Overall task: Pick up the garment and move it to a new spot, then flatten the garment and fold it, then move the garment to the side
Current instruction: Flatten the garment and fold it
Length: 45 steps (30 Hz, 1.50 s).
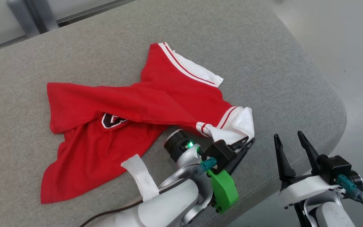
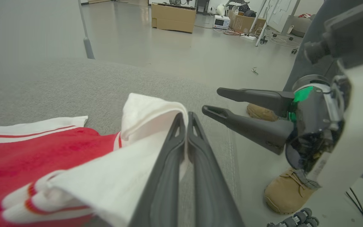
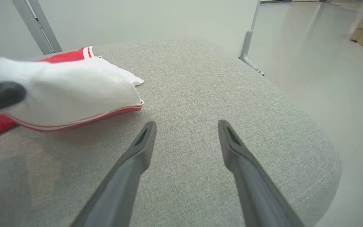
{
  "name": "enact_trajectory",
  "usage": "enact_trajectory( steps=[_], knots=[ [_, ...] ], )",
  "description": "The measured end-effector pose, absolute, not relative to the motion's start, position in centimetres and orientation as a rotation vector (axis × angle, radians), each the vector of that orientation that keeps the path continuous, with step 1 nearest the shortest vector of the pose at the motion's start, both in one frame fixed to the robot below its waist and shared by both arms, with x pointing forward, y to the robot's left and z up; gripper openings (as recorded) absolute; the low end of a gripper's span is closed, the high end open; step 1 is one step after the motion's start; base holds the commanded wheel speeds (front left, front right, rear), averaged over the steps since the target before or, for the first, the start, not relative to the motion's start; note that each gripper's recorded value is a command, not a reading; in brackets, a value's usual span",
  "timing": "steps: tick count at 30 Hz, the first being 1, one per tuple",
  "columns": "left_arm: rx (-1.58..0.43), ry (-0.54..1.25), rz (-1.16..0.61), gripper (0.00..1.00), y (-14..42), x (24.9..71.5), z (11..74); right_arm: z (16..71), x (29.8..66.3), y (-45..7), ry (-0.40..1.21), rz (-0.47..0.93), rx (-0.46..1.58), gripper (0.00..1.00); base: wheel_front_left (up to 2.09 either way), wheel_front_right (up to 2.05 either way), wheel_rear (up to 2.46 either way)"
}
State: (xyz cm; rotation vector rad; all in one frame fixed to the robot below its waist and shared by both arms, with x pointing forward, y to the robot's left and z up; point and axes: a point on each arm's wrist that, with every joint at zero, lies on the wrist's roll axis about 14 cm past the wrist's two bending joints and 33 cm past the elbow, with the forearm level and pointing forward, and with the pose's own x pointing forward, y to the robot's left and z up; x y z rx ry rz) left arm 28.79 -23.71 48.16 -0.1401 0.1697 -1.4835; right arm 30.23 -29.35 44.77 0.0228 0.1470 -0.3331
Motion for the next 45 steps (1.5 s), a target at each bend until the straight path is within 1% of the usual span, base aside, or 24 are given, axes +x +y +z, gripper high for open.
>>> enact_trajectory(
  steps=[2,3,4,5,6,10,15,19,22,25,29,33,37,40,43,45],
  knots=[
    [-0.120,0.199,-1.496,0.00,-23.7,28.3,46.9,44.6,29.9,-29.5,0.155,-0.343,0.021,1.00,0.00,0.00,0.00],
    [-0.112,0.213,-1.499,0.17,-23.6,28.0,46.2,44.6,29.7,-29.7,0.158,-0.350,0.022,1.00,0.00,0.00,0.00],
    [-0.114,0.227,-1.500,0.40,-23.6,27.7,45.6,44.6,29.6,-29.9,0.159,-0.357,0.023,1.00,0.00,0.00,0.00],
    [-0.122,0.244,-1.501,0.77,-23.5,27.5,45.2,44.5,29.4,-30.0,0.162,-0.364,0.022,1.00,0.00,0.00,0.00],
    [-0.130,0.264,-1.506,1.00,-23.4,27.2,44.8,44.5,29.3,-30.2,0.164,-0.369,0.020,1.00,0.00,0.00,0.00],
    [-0.178,0.316,-1.523,1.00,-23.4,26.6,44.3,44.3,29.2,-30.5,0.173,-0.382,0.016,1.00,0.00,0.00,0.00],
    [-0.250,0.379,-1.499,1.00,-23.2,26.8,44.9,44.1,29.6,-30.5,0.175,-0.378,0.018,1.00,0.00,0.00,0.00],
    [-0.303,0.390,-1.433,1.00,-23.0,28.2,45.5,44.1,30.0,-30.4,0.172,-0.370,0.020,1.00,0.00,0.00,0.00],
    [-0.335,0.364,-1.319,1.00,-22.1,31.4,46.1,44.3,30.2,-30.5,0.162,-0.367,0.020,1.00,0.00,0.00,0.00],
    [-0.313,0.333,-1.156,1.00,-19.3,36.5,45.6,44.2,30.4,-30.2,0.161,-0.356,0.021,1.00,0.00,0.00,0.00],
    [-0.290,0.329,-0.921,1.00,-14.0,42.7,45.0,44.0,30.7,-29.6,0.165,-0.336,0.025,1.00,0.00,0.00,0.00],
    [-0.192,0.349,-0.730,1.00,-7.8,47.1,43.7,43.7,31.2,-28.8,0.166,-0.308,0.034,1.00,0.00,0.00,0.00],
    [-0.132,0.390,-0.615,1.00,-3.5,49.1,43.0,43.7,31.8,-28.2,0.162,-0.285,0.036,1.00,0.00,0.00,0.00],
    [-0.103,0.472,-0.555,1.00,-0.8,49.5,41.5,43.8,32.1,-27.9,0.159,-0.272,0.038,1.00,0.00,0.00,0.00],
    [-0.085,0.524,-0.535,1.00,0.5,49.5,40.7,43.8,32.2,-27.7,0.157,-0.264,0.038,1.00,0.00,0.00,0.00],
    [-0.119,0.584,-0.555,1.00,0.2,48.8,40.1,43.7,32.3,-27.6,0.158,-0.260,0.038,1.00,0.00,0.00,0.00]
  ],
)
